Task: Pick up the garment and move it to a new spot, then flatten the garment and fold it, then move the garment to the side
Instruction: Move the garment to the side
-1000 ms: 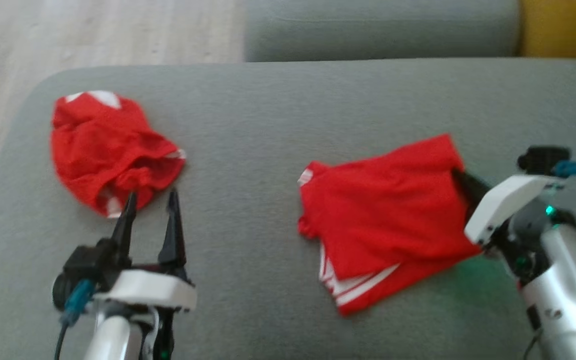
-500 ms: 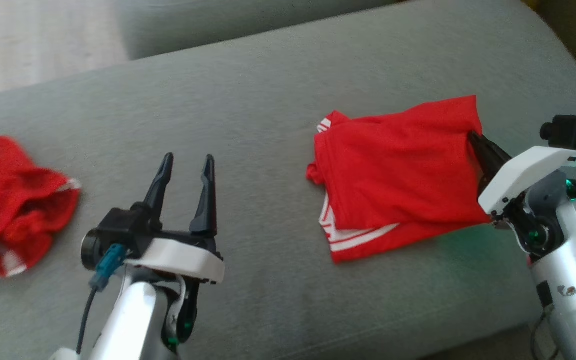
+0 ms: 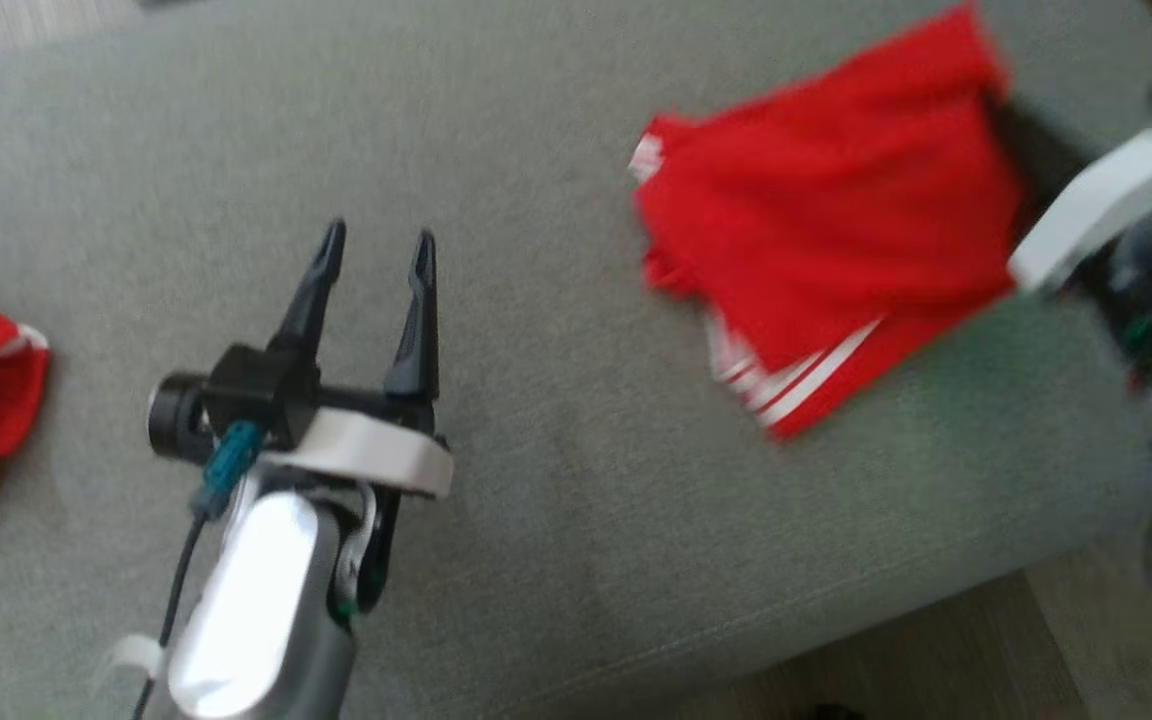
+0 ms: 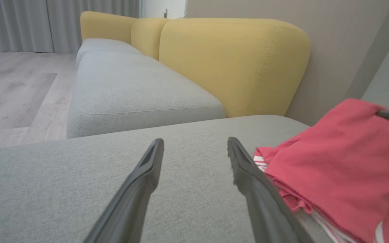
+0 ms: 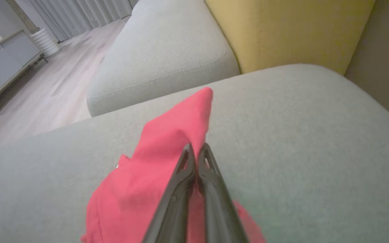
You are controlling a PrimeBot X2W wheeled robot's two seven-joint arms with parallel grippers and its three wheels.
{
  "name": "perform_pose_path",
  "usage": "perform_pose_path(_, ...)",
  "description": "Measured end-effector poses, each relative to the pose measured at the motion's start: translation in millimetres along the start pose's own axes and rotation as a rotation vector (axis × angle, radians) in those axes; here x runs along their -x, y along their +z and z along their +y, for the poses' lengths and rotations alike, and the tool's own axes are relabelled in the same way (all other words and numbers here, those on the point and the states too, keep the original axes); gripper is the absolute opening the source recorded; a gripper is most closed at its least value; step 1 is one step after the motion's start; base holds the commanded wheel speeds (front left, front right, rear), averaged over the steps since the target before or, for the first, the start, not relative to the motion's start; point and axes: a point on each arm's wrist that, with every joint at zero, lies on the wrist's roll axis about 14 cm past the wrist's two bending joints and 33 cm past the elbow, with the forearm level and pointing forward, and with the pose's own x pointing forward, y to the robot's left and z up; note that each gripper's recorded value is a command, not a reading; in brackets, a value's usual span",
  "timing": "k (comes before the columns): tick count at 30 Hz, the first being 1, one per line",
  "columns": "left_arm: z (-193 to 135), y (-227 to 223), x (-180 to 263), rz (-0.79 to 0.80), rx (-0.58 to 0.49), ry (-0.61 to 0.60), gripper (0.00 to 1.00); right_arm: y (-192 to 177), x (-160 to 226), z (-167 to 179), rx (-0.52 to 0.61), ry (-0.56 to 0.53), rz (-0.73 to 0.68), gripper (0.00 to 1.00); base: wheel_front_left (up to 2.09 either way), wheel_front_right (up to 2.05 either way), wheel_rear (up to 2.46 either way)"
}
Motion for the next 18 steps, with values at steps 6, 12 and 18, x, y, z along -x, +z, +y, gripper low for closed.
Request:
perform_pose_path(6, 22, -26, -17, 0.031, -0.012, 0.026, 1.00, 30, -42, -40, 0.078, -0.076, -0.001, 0.00, 0.00, 0.00, 0.00)
perform_pose_path(12, 45, -52, -24, 0.067, -0.007, 0.067, 1.00, 30, -71, -90, 0.087, -0.202, 0.028, 0.00, 0.00, 0.00, 0.00)
perform_pose_path(18, 60, -41, -22, 0.031, 0.002, 0.126, 1.00, 15, -67, -137, 0.093, -0.351, 0.074, 0.00, 0.00, 0.00, 0.00)
